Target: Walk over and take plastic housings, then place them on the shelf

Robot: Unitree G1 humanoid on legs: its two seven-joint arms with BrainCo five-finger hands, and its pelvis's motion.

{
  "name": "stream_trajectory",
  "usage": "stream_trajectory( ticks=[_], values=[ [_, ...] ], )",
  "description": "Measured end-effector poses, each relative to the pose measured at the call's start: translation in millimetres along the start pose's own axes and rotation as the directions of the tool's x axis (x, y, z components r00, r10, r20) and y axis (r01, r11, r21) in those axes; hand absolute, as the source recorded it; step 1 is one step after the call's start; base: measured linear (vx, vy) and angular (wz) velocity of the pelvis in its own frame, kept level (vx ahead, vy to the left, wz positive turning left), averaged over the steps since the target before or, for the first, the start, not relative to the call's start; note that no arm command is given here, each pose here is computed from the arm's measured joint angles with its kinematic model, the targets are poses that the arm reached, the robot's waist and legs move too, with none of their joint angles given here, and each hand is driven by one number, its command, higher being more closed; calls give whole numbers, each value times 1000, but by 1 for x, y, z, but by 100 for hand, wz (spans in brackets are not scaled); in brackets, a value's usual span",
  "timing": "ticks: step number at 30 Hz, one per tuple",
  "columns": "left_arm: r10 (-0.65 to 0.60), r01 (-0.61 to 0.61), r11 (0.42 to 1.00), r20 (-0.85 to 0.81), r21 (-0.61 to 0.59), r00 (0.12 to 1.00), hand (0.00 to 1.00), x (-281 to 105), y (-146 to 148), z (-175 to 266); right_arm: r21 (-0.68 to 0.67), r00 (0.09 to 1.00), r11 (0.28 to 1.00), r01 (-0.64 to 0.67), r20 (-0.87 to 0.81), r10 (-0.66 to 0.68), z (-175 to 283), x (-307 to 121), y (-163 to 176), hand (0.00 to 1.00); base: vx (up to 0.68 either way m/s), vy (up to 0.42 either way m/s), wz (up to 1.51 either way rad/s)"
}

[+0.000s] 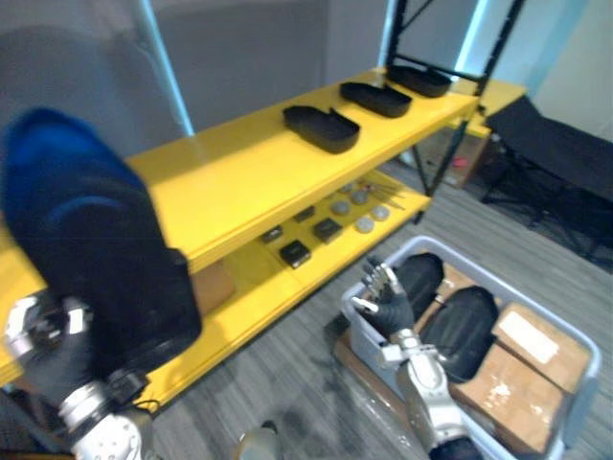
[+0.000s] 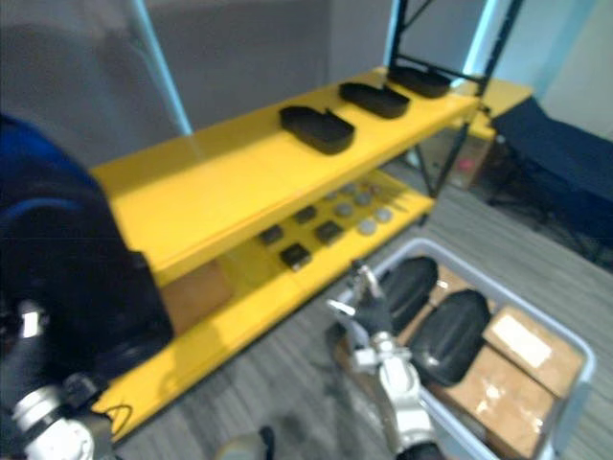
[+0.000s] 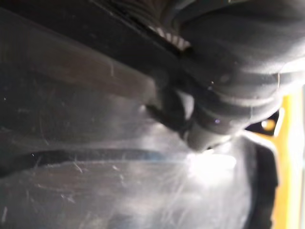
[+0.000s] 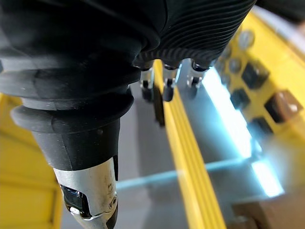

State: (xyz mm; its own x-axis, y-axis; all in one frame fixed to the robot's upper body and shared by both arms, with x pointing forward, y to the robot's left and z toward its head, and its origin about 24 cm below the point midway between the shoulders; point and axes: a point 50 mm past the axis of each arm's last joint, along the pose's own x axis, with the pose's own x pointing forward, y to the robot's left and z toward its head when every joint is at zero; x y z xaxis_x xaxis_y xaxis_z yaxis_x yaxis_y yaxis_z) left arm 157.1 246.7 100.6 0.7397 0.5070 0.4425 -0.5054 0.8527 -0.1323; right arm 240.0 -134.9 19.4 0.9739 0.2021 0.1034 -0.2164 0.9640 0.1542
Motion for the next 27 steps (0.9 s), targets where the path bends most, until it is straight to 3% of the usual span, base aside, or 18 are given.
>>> stream_trajectory(
  ticks=[5, 10, 19, 27],
  values=[
    [-168, 167, 985, -29, -33, 985, 100, 6, -15, -3, -9, 999, 1000, -2, 54, 2, 6, -2, 1, 0, -8, 82, -5],
    [-229, 222, 966, -41, -130, 973, 100, 14, -28, -10, -43, 990, 999, 0, 144, 6, 21, -4, 3, 0, 16, 13, 66],
    [-191, 154, 968, -185, -199, 964, 100, -11, -33, -27, -192, 987, 977, -94, 114, 117, 20, 0, 13, 0, -79, -161, 18],
    [-156, 126, 974, -147, -190, 977, 100, -9, -27, -22, -179, 994, 981, -80, 54, 91, 7, -19, 7, 0, -61, -13, 18]
  ],
)
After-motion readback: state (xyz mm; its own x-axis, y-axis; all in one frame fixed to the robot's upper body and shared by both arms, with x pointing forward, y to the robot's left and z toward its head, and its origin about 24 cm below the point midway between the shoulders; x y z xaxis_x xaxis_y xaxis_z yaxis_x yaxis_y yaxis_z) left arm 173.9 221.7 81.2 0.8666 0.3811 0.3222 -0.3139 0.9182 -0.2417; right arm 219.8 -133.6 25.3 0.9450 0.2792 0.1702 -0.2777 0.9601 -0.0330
